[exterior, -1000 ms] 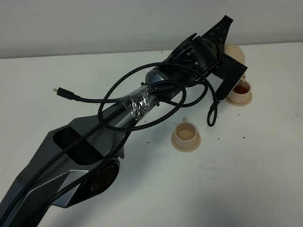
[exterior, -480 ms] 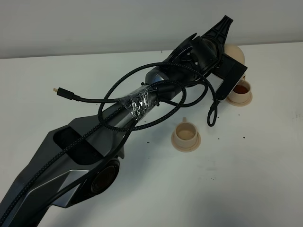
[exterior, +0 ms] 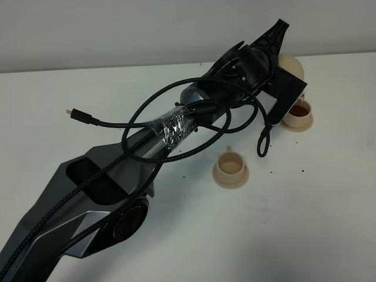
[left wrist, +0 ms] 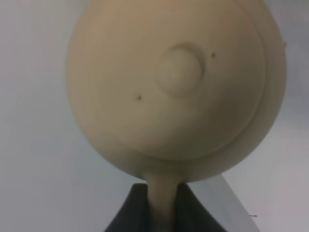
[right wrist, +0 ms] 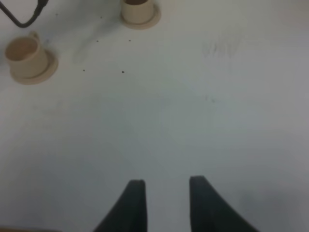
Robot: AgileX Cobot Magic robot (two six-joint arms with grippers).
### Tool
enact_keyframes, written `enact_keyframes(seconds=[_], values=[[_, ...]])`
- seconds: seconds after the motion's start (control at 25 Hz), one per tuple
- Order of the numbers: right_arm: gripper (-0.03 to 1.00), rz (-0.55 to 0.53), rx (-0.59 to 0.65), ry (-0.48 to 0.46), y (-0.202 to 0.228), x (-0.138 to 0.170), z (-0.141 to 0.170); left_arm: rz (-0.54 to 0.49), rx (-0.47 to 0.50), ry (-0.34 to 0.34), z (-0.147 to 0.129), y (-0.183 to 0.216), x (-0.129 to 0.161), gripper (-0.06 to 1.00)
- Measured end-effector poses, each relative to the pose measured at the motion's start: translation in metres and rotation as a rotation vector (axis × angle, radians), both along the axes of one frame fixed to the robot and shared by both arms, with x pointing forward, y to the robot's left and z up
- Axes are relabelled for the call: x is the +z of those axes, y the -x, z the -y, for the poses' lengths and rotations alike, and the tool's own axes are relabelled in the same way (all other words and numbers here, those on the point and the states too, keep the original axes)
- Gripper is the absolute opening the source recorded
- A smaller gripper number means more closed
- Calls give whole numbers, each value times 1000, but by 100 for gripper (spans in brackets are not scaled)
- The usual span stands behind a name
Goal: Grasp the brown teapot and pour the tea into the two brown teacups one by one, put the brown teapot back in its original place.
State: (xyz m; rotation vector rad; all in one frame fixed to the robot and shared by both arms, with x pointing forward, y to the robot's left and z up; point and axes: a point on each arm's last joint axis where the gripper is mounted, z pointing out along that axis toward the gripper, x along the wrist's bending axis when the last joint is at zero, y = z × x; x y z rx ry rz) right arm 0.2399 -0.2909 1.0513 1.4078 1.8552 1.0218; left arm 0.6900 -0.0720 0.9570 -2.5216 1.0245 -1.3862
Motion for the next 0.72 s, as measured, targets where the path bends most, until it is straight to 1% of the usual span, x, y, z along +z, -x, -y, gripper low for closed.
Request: enact_keyframes(seconds=[0.72], values=[[24, 0, 0, 0, 0, 0, 0, 0, 0, 0, 0, 0, 0, 12]])
